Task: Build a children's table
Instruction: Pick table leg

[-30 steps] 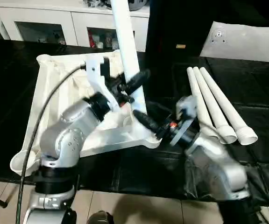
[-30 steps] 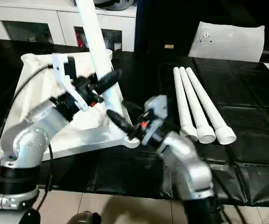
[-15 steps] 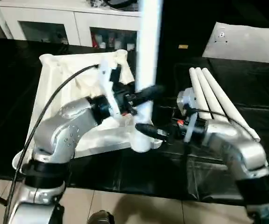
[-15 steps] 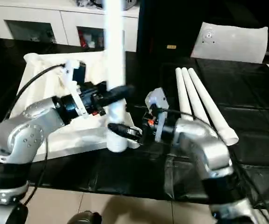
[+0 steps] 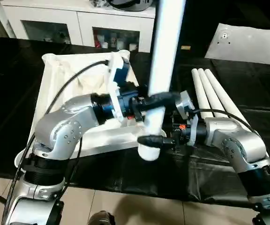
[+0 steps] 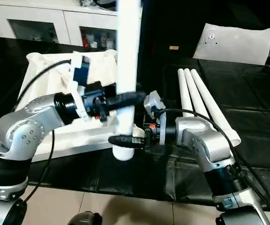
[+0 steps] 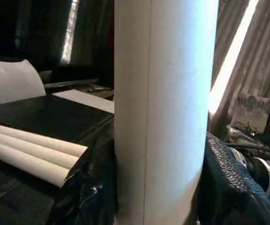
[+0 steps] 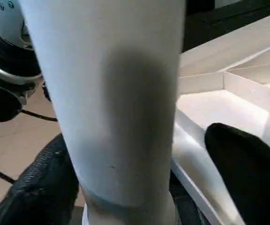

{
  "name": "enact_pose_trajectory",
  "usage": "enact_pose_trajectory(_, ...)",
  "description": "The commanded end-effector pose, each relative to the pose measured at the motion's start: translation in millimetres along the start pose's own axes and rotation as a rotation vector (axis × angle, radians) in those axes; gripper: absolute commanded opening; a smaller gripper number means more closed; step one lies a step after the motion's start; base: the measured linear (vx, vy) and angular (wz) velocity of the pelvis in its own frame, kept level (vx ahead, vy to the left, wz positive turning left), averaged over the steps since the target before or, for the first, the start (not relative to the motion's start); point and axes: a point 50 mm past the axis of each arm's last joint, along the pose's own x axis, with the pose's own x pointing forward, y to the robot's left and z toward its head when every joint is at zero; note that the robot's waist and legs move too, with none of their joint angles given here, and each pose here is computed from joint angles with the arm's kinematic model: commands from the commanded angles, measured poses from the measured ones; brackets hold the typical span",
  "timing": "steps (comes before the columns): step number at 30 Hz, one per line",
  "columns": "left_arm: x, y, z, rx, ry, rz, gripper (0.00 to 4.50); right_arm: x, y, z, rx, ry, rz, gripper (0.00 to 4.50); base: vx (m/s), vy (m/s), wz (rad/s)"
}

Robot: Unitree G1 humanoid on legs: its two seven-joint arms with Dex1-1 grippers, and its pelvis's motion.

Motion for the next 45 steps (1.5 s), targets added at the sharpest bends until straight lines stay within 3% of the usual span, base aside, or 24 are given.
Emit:
enact_pose_trajectory(1,4,-5.9,7.5,0.03,-0.003,-0.046,1.82,1.1,-0.9,3.6,-0.003,0.015,0.023,3.85,0.0,0.0,0.0)
enact_pose_trajectory(22,6,-7.5,4.1,0.059,0.026,-0.083,1.82,5.9,1.9,-3.9,0.045,0.018,0.103,2.07,0.0,0.0,0.0)
enact_pose_trajectory(34,6,-5.4,6.2,0.062,0.016,-0.075,1.82,6.0,1.2,-5.2,0.043,0.015,0.089,1.97,0.0,0.0,0.0)
enact_pose_trajectory(37,7,-7.7,10.8,0.021,-0.027,-0.086,1.82,6.4,1.3,-5.4,0.042,0.011,0.088,1.97,0.0,0.0,0.0)
enact_pose_trajectory(38,8,-8.4,12.1,0.013,-0.039,-0.091,2.38,6.4,1.2,-5.4,0.042,0.011,0.087,1.96,0.0,0.0,0.0)
enact_pose_trajectory(45,12,-16.7,17.6,-0.064,-0.136,-0.127,3.02,7.5,2.2,-6.0,0.047,-0.014,0.082,1.95,0.0,0.0,0.0)
